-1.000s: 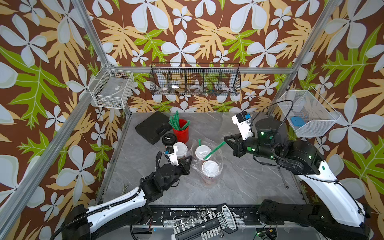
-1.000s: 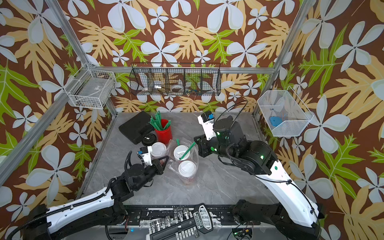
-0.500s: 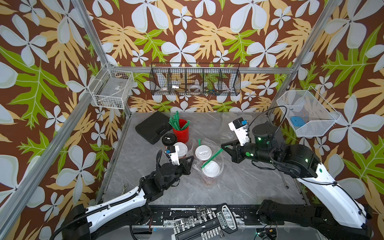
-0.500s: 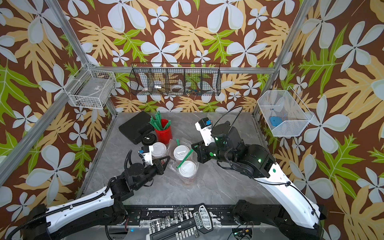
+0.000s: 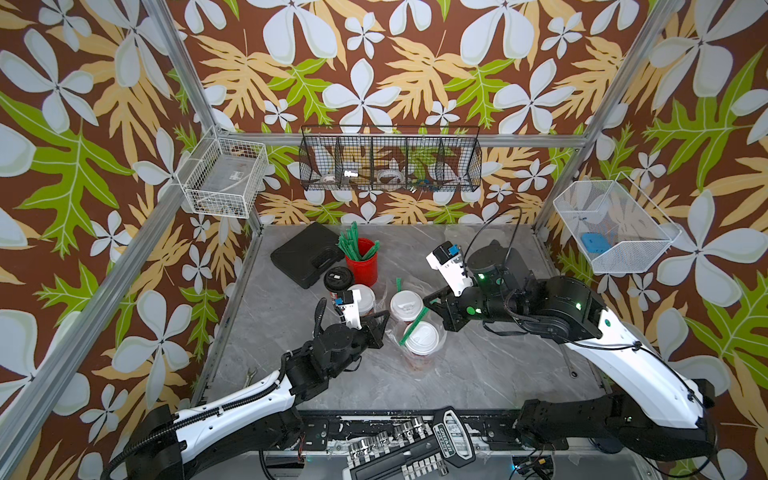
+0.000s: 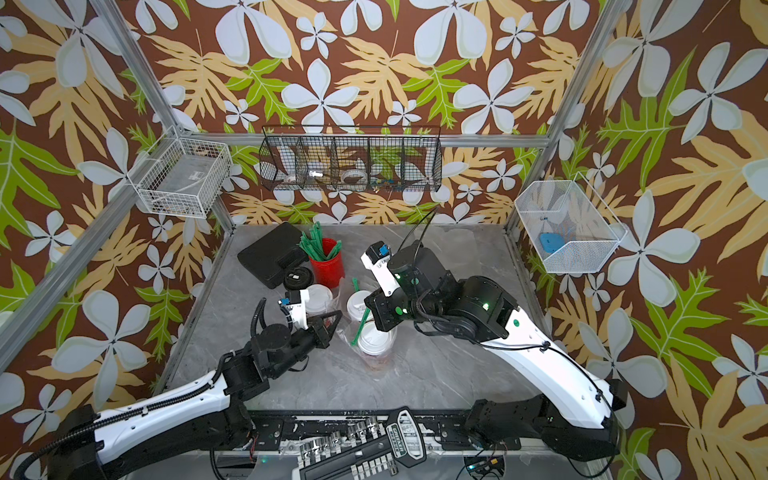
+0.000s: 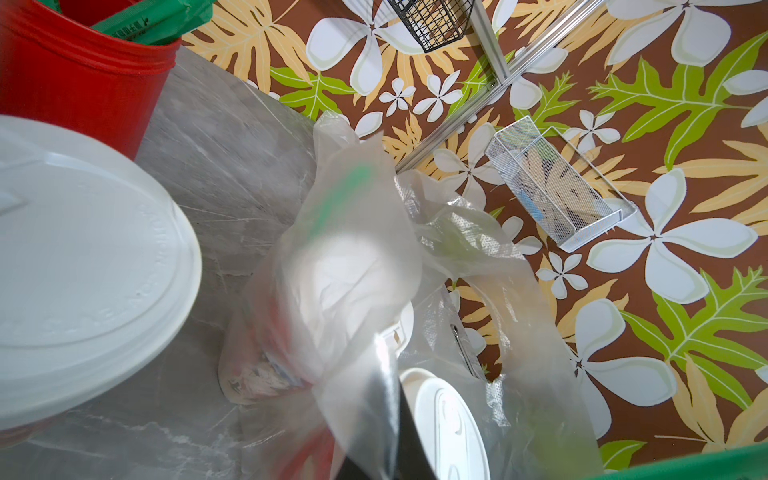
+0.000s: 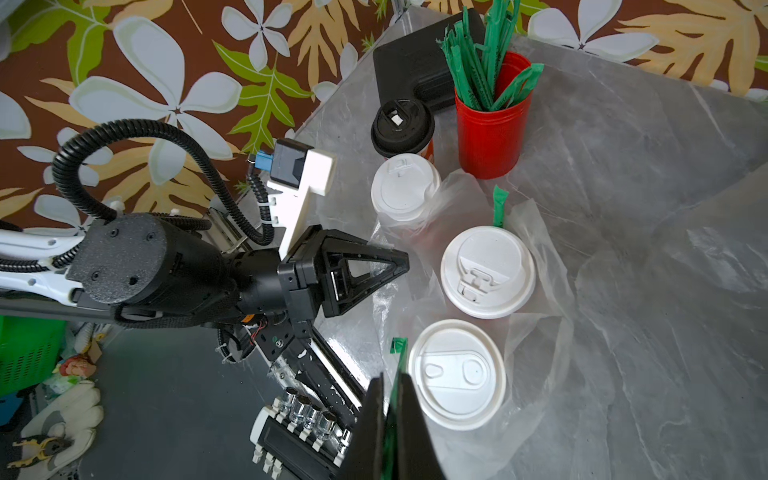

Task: Pack milk tea into plastic carrier bags
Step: Place the straw in the plastic carrier bag.

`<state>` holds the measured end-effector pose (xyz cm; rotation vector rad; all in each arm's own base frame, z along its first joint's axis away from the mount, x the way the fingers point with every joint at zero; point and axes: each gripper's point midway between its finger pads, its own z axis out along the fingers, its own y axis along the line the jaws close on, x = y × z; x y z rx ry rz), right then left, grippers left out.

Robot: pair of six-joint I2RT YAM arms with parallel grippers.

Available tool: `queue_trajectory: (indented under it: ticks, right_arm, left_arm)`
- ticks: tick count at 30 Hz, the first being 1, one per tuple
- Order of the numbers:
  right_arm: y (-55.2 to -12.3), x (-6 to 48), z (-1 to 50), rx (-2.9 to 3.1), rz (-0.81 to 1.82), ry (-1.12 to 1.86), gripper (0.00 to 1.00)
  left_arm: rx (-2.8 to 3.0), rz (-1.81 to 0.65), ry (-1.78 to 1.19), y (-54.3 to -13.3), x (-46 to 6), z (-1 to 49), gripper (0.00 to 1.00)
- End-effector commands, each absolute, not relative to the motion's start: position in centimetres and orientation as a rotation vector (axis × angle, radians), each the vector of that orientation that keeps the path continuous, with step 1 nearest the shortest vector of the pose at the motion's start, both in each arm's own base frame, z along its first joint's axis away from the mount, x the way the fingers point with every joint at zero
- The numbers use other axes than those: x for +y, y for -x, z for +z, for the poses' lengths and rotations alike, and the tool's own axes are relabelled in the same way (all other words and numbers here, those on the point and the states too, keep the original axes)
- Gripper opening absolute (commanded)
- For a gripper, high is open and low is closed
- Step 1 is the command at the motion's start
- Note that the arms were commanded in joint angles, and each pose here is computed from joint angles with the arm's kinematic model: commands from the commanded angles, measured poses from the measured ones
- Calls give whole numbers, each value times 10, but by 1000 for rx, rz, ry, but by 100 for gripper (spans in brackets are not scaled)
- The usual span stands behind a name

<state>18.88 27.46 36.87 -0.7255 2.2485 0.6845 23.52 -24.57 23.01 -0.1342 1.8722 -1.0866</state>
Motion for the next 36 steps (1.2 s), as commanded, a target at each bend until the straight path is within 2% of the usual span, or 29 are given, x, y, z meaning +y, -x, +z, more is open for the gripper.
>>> queue_trajectory:
  ticks: [1, 9, 19, 36]
  right_arm:
    - [-186, 269, 359, 2291, 631, 754, 0]
    - [-174, 282, 337, 2358, 549, 904, 0]
    - [-170, 286, 342, 2368, 523, 1011, 0]
    - [-154, 260, 305, 2525, 374, 1121, 0]
  left_arm:
    - [1825, -1108, 128, -236, -247, 244, 0]
    - [1801, -1118, 143, -237, -245, 249, 0]
    - [1808, -1120, 142, -239, -248, 246, 0]
    - [1809, -1101, 151, -242, -248, 244, 0]
